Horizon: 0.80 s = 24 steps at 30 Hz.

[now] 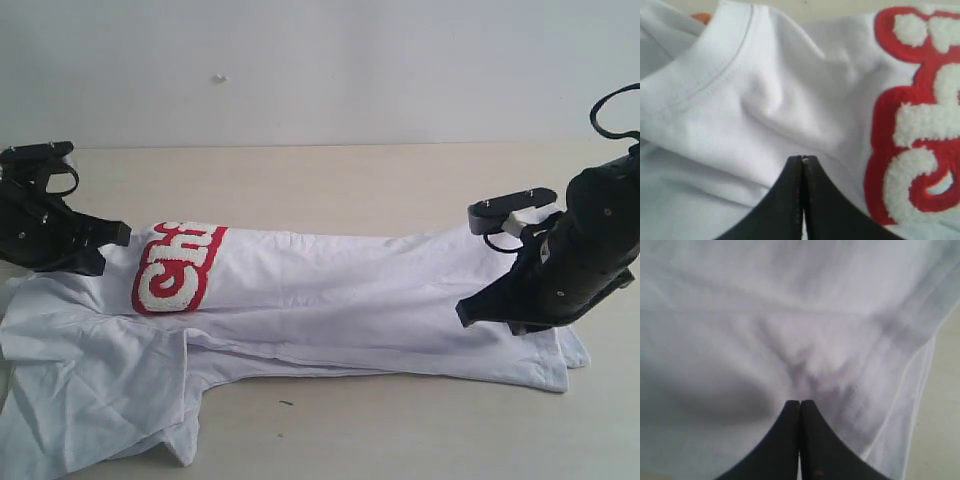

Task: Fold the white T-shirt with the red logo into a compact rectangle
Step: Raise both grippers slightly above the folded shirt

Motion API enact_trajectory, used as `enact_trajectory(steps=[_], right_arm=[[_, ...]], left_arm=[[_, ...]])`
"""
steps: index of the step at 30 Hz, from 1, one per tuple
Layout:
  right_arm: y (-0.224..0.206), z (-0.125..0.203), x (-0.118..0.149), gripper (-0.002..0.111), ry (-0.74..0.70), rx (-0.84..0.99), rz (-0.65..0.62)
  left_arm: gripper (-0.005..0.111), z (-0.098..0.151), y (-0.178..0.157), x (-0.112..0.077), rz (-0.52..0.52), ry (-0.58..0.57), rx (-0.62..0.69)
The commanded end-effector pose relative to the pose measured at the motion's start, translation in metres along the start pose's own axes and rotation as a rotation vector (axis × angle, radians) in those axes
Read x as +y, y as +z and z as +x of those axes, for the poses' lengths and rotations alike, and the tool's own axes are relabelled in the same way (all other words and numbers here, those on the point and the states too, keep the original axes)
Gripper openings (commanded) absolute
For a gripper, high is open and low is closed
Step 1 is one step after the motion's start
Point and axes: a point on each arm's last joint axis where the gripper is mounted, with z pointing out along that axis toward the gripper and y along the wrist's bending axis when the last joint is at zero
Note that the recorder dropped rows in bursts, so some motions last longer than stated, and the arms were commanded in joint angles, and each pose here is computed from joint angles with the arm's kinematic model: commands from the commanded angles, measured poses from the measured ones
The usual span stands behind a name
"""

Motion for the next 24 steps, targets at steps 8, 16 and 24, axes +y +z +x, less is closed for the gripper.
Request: enact_trajectory(steps=[8, 16, 24], right_arm=[[-0.023, -0.016, 0.001, 0.000, 0.008, -0.196, -0.033], [0.002, -0.038, 0.000, 0.000, -0.055, -0.176, 0.000], [0.025, -0.058, -0.022, 0.000, 0.012, -0.155, 0.026]], left_arm=[[0.000, 0.005, -0.021, -0.007, 0.035, 0.075, 0.036], [0.000, 0.012, -0.022, -0.009, 0.058, 0.118, 0.110], [0.008, 0.016, -0.007, -0.001, 0.017, 0.162, 0.141]])
